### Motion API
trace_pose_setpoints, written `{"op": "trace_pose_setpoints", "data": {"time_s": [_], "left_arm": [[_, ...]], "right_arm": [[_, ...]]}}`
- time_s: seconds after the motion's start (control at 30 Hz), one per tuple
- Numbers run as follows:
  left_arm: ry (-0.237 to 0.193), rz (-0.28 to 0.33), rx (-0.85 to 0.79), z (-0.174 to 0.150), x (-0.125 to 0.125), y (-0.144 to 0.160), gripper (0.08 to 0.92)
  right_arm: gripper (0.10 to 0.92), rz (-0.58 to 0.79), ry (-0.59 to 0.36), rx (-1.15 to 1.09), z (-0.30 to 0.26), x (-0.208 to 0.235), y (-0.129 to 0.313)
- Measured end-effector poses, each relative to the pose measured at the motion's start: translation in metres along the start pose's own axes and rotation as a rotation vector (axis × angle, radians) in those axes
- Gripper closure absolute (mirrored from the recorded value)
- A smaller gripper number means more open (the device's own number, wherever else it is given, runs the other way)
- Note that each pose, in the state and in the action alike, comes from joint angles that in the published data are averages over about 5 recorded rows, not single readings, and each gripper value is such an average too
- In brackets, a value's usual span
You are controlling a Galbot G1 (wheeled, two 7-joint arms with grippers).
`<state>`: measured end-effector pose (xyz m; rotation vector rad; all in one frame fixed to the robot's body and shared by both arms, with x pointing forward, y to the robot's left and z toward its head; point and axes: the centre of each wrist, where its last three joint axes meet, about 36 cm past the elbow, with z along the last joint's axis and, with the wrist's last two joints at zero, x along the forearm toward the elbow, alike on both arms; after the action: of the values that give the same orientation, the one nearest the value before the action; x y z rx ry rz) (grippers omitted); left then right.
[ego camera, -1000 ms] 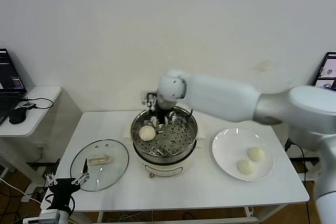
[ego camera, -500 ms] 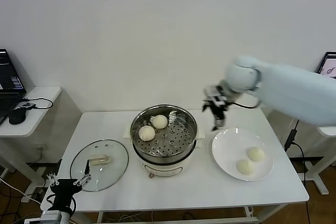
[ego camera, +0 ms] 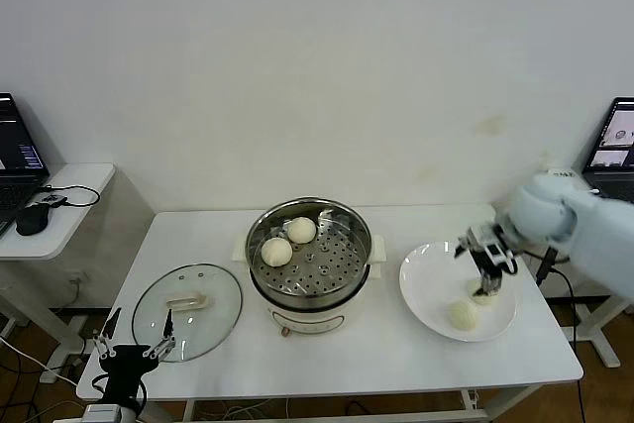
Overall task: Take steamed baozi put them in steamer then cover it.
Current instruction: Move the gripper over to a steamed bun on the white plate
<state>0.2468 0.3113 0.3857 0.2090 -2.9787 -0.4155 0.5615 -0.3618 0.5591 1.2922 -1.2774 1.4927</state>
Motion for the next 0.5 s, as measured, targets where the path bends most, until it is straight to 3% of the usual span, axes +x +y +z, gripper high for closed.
{"op": "trace_pose_setpoints", "data": {"time_s": [0.5], "left_arm": [[0.009,-0.009,-0.012,0.003,0.000,0.004,0.177]], "right_arm": [[0.199,-0.035,0.032,-0.066,0.024,-0.060,0.026]]}}
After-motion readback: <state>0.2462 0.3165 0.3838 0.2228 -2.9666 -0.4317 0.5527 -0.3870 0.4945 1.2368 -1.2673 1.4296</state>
